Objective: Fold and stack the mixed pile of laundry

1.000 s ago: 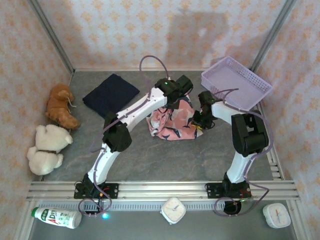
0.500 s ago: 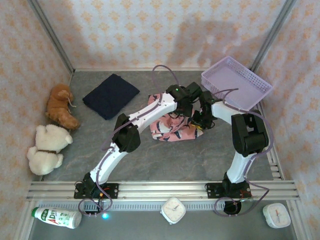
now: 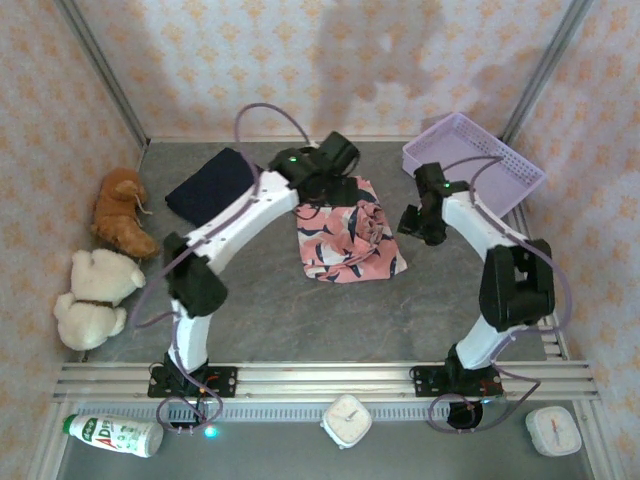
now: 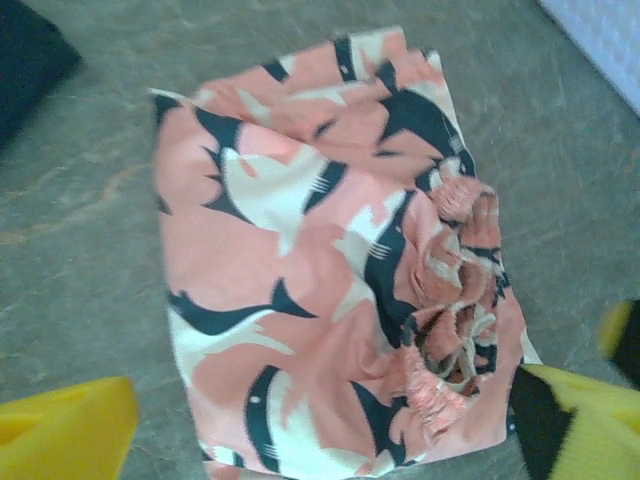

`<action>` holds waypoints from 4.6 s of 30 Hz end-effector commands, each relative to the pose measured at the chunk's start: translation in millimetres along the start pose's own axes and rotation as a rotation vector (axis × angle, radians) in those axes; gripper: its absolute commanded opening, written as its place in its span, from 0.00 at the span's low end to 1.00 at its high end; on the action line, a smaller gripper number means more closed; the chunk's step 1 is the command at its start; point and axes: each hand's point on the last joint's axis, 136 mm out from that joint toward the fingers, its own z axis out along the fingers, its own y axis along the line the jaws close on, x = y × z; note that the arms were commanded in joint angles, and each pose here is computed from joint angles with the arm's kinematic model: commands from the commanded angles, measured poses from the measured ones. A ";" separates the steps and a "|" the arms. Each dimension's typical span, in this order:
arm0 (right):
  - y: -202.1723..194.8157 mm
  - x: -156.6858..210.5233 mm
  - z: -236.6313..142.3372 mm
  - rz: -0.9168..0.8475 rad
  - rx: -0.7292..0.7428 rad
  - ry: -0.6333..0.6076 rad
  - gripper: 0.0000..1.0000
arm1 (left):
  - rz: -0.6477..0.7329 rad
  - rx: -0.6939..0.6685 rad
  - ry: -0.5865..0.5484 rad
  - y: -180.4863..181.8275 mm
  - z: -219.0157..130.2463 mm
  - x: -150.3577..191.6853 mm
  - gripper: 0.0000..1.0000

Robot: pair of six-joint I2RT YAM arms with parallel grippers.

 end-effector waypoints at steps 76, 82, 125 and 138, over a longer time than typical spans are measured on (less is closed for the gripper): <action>84.1 -56.3 81.2 -0.017 -0.100 0.144 0.28 | -0.274 -0.027 0.312 44.6 109.8 130.7 0.45; 92.2 -56.5 25.3 -0.037 -0.175 0.074 0.51 | -0.244 -0.111 0.129 81.3 65.4 79.1 0.73; 19.9 74.9 55.1 0.092 -0.177 0.225 0.16 | -0.237 -0.228 0.226 154.1 118.3 154.3 0.04; 38.5 20.8 10.9 -0.060 -0.185 0.062 0.93 | -0.268 -0.037 0.110 144.9 88.1 71.7 0.92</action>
